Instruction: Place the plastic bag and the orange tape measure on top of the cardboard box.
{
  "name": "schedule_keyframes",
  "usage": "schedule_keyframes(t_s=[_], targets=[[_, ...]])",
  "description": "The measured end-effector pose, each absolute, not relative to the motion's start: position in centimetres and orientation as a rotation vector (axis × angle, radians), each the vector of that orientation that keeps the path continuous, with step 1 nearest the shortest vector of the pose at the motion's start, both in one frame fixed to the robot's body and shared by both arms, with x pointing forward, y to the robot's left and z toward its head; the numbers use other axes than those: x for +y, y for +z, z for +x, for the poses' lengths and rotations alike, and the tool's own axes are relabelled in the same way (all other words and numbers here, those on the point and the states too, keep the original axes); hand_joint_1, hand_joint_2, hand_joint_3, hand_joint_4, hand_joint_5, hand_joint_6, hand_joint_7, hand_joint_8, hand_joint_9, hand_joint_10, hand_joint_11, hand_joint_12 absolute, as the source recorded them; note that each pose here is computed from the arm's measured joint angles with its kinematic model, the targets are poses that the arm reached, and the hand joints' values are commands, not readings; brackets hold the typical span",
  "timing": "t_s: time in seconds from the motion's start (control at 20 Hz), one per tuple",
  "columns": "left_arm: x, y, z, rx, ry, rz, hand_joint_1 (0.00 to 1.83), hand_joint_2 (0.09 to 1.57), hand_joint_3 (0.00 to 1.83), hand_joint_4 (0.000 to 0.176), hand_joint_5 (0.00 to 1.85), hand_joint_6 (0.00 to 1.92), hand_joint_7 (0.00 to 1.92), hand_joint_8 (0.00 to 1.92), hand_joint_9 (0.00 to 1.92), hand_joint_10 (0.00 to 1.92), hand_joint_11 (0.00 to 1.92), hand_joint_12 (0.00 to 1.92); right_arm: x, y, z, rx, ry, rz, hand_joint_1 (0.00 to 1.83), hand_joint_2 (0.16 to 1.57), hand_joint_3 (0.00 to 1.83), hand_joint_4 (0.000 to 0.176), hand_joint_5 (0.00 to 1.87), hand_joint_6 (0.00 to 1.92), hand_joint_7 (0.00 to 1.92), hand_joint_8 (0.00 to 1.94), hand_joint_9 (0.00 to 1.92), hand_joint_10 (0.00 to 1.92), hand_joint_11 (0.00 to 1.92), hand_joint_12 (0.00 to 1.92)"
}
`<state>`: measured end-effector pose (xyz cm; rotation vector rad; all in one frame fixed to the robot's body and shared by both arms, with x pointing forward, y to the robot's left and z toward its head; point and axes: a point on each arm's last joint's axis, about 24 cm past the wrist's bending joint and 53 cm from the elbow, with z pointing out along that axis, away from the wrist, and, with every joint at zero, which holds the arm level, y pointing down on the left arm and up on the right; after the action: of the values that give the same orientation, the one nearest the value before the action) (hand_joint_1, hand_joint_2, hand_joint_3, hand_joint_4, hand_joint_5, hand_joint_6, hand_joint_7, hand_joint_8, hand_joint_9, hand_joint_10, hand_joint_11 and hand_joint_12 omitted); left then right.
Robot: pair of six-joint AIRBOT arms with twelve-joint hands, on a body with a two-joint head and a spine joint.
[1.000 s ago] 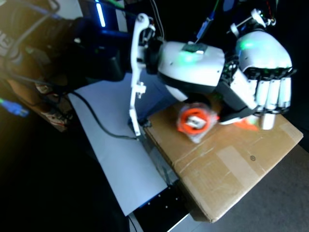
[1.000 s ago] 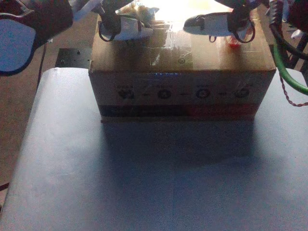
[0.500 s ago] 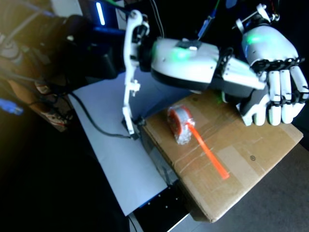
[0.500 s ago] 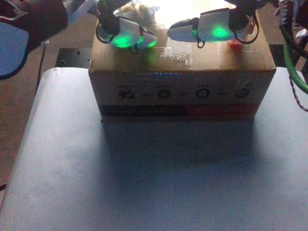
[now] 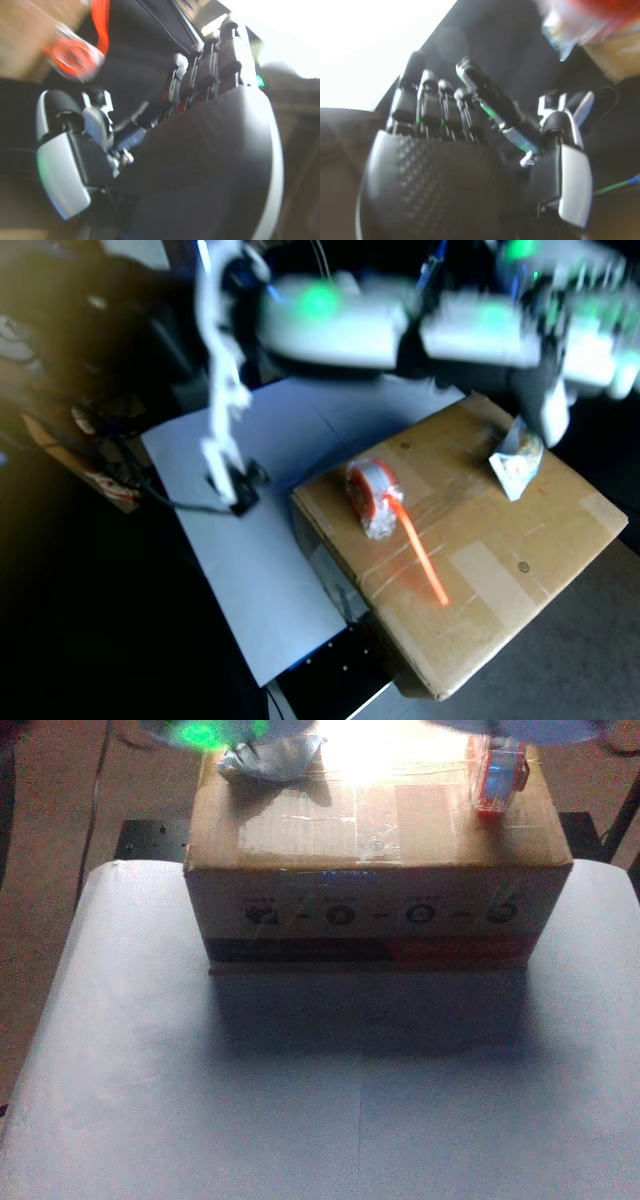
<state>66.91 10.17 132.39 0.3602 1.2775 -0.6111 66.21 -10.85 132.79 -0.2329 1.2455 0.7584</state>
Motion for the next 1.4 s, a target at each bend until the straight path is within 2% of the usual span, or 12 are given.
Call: schedule_keyframes(t_s=[0.1,0.15,0.2,0.25,0.75,0.9,1.05,1.15,1.2,1.25,1.3,1.4], targets=[[13.4,135.6,65.2,1.168,-0.587,0.299,0.71,0.94,0.00,0.000,0.39,0.04,0.26,0.01,0.22,0.13,0.00,1.55,-12.7,135.0,64.9,1.166,0.751,-0.203,0.37,0.98,0.01,0.000,0.00,0.00,0.00,0.00,0.00,0.00,0.00,0.36],[14.3,136.7,64.4,1.128,-0.582,0.281,0.74,0.96,0.01,0.000,0.41,0.05,0.30,0.03,0.26,0.17,0.00,1.39,-13.1,135.8,64.3,1.133,0.755,-0.193,0.42,0.94,0.00,0.000,0.01,0.00,0.18,0.08,0.24,0.16,0.00,1.73],[15.0,137.9,63.8,1.082,-0.602,0.252,0.75,0.97,0.00,0.000,0.42,0.06,0.33,0.02,0.23,0.25,0.00,1.39,-14.0,136.5,63.4,1.103,0.748,-0.183,0.44,0.97,0.01,0.000,0.00,0.00,0.11,0.48,0.01,1.06,0.00,1.91],[15.1,138.5,63.8,1.058,-0.626,0.228,0.76,0.98,0.00,0.000,0.43,0.10,0.36,0.01,0.15,0.48,0.00,1.41,-14.8,136.8,62.8,1.085,0.749,-0.169,0.42,1.04,0.04,0.000,0.04,0.02,0.00,0.66,0.00,0.87,0.00,1.92],[21.8,140.0,58.2,0.860,-0.809,0.058,0.52,1.28,0.00,0.000,0.16,0.49,0.29,0.00,0.07,0.56,0.00,1.26,-19.3,137.9,58.6,0.938,0.861,-0.060,0.28,1.41,0.00,0.000,0.05,0.02,0.06,0.02,0.06,0.05,0.00,0.68],[22.7,140.0,56.3,0.783,-0.849,0.058,0.46,1.20,0.00,0.000,0.19,0.60,0.41,0.02,0.21,0.52,0.00,1.26,-21.1,138.8,56.8,0.857,0.838,-0.054,0.37,1.37,0.00,0.000,0.18,0.99,0.31,0.05,0.01,0.66,0.00,0.89],[23.1,138.5,56.2,0.802,-0.896,0.021,0.38,1.24,0.00,0.000,0.10,0.30,0.35,0.01,0.24,0.42,0.00,1.27,-22.0,137.4,56.9,0.866,0.918,0.017,0.37,1.32,0.00,0.000,0.00,0.80,0.28,0.04,0.03,0.89,0.00,1.01],[23.5,136.7,56.4,0.832,-0.941,-0.027,0.49,1.28,0.00,0.000,0.23,0.46,0.32,0.01,0.22,0.47,0.00,1.15,-22.9,134.9,57.2,0.908,1.043,0.088,0.23,1.26,0.00,0.000,0.01,0.40,0.24,0.00,0.07,0.27,0.00,0.25],[24.0,135.8,56.5,0.838,-0.949,-0.050,0.62,1.29,0.00,0.008,0.26,0.63,0.26,0.00,0.19,0.37,0.00,1.08,-23.7,133.6,57.4,0.933,1.045,0.135,0.30,1.25,0.00,0.000,0.01,0.66,0.29,0.01,0.15,0.18,0.00,0.34],[24.6,135.3,56.9,0.842,-0.941,-0.091,0.72,1.36,0.00,0.130,0.44,1.52,0.36,0.03,0.27,0.27,0.00,0.97,-24.7,133.4,57.7,0.925,1.030,0.178,0.17,1.28,0.00,0.016,0.00,0.60,0.21,0.00,0.06,0.07,0.00,0.03],[24.9,135.6,56.9,0.826,-0.938,-0.099,0.86,1.36,0.00,0.031,0.56,1.61,0.37,0.01,0.27,0.17,0.00,0.93,-25.2,134.3,57.3,0.879,1.029,0.183,0.28,1.26,0.00,0.025,0.00,0.93,0.34,0.04,0.28,0.08,0.00,0.72],[24.8,135.9,56.3,0.794,-0.952,-0.089,0.81,1.33,0.00,0.157,0.58,1.58,0.40,0.02,0.34,0.18,0.00,1.09,-24.8,135.3,56.2,0.831,1.056,0.140,0.35,1.31,0.02,0.088,0.01,0.51,0.07,0.01,0.16,0.15,0.00,1.10]])
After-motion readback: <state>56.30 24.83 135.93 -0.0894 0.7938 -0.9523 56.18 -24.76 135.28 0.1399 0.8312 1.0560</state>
